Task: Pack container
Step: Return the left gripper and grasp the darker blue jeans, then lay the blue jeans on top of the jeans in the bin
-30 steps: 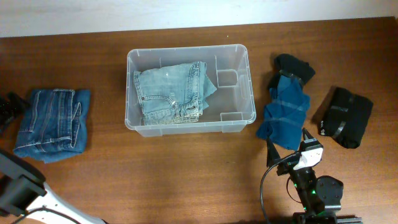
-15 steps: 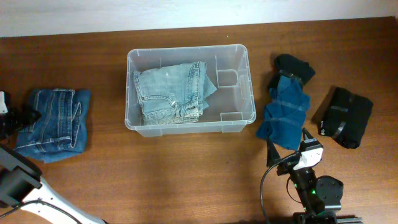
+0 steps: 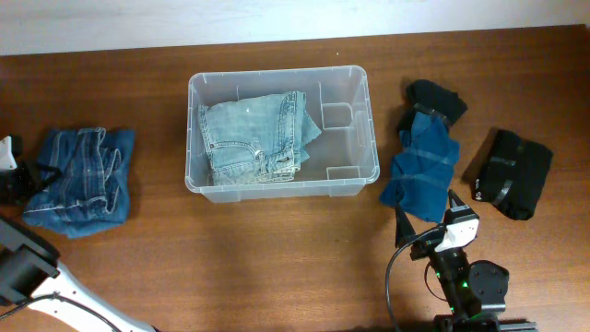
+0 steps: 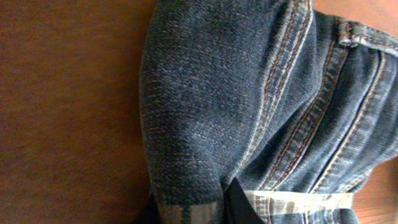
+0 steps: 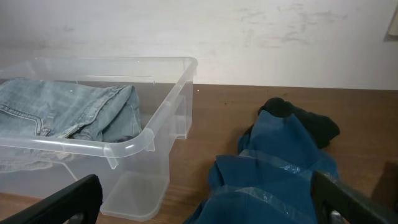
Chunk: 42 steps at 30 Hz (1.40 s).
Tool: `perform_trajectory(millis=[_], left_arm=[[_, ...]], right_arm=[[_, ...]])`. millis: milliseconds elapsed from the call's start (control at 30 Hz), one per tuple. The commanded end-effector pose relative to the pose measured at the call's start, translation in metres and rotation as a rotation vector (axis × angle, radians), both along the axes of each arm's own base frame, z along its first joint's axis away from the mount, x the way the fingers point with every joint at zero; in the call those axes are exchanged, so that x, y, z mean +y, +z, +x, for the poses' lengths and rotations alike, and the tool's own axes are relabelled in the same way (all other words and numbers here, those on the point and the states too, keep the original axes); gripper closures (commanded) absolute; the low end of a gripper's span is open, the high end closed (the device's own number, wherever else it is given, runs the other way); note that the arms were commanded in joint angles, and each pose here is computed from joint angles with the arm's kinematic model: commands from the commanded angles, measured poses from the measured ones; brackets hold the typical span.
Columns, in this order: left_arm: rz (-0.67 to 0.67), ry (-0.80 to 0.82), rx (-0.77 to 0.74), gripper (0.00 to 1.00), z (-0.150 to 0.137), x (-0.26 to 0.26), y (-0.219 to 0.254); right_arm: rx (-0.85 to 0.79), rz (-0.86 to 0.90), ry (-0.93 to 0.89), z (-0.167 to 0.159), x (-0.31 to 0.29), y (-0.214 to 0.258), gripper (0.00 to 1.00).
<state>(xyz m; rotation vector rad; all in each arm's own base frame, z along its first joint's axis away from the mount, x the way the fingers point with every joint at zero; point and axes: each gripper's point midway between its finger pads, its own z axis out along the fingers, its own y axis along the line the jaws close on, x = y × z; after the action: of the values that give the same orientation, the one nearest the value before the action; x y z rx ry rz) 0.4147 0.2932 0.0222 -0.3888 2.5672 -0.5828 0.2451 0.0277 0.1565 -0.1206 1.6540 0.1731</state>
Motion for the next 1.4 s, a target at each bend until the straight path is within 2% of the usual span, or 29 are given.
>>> perform_trajectory(millis=[0,267,367,500,633,767,1000,1200,1367], left_arm=[[-0.208,-0.056,-0.102,0.99,0.026,-0.047,-0.004],[-0.528,-0.065,-0.305,0.99,0.071,-0.089,0.082],[-0.569,-0.131,-0.374,0.99,0.084,-0.108,0.124],[-0.529,-0.217,-0.419,0.99,0.097,-0.136,0.180],[-0.393,-0.313,-0.484,0.99,0.105,-0.168,0.239],[-0.159,-0.370,-0.513,0.99,0.106,-0.201,0.288],[0.219,-0.565,-0.606,0.99,0.080,-0.282,0.353],[0.437,-0.812,-0.649,0.99,0.051,-0.354,0.366],[0.530,-1.029,-0.562,0.99,0.031,-0.398,0.335]], right_arm=[[0.002,-0.004,0.011,0.000,0.001,-0.003,0.02],[0.002,-0.004,0.011,0.000,0.001,-0.003,0.02],[0.002,-0.004,0.011,0.000,0.001,-0.003,0.02],[0.003,-0.004,0.011,0.000,0.001,-0.003,0.02],[0.003,-0.004,0.011,0.000,0.001,-0.003,0.02],[0.003,-0.004,0.011,0.000,0.001,-0.003,0.02],[0.002,-0.004,0.011,0.000,0.001,-0.003,0.02],[0.002,-0.004,0.011,0.000,0.001,-0.003,0.02],[0.003,-0.004,0.011,0.000,0.001,-0.003,0.02]])
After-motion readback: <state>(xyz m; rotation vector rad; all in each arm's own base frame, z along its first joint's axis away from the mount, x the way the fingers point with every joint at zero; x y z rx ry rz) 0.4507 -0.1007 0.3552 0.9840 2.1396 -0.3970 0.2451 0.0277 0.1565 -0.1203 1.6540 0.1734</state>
